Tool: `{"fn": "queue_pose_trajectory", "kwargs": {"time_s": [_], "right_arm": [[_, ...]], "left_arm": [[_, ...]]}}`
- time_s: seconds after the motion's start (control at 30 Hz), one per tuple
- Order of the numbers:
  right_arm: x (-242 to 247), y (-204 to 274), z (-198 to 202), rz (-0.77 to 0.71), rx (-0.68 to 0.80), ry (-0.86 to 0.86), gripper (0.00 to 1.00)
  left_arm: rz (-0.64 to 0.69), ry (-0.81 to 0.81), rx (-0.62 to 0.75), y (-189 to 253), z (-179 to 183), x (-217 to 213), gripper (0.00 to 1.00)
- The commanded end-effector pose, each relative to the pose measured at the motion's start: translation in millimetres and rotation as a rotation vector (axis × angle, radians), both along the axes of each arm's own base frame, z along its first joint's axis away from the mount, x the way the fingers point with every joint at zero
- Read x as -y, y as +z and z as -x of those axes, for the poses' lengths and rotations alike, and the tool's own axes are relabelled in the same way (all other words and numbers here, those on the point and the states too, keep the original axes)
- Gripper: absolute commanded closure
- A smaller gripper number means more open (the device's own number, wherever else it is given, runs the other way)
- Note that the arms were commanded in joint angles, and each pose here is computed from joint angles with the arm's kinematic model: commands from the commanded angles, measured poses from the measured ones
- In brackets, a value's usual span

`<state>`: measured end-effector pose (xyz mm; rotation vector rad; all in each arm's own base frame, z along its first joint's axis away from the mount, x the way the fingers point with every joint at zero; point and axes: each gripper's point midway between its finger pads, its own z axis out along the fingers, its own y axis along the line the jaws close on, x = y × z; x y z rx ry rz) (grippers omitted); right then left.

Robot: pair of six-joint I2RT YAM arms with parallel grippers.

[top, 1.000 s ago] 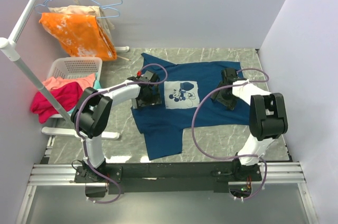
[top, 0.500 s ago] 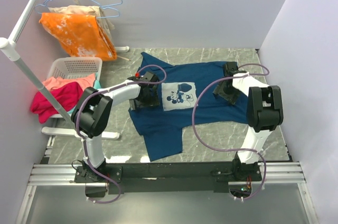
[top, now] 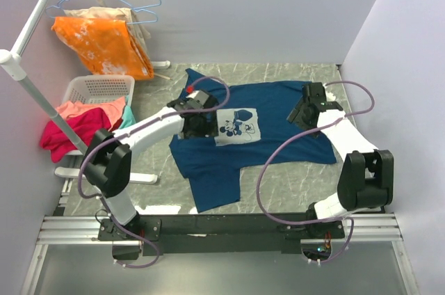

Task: Fold and stack the t-shirts
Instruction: Flatten the tshirt out

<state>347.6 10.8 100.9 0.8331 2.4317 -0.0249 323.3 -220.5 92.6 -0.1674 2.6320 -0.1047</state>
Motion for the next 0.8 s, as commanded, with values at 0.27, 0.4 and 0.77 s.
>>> {"fn": "queue_pose_trajectory", "kwargs": {"time_s": [0.27, 0.4, 0.77], "right_arm": [[-27.1, -50.9, 56.9, -0.019, -0.153, 0.082, 0.22], [-31.3, -57.8, 56.3, -0.028, -0.161, 0.098, 0.22], [-36.4, -79.7, 57.9, -0.037, -0.21, 0.133, 0.23]], "left_arm": [[-0.002, -0.156, -0.103, -11.3, 86.2, 27.5, 0.01], [-0.011, -0.168, -0.135, -21.3, 98.1, 27.8, 0.0], [-0.039, -0.239, -0.191, -31.6, 138.5, 39.9, 0.01]]}}
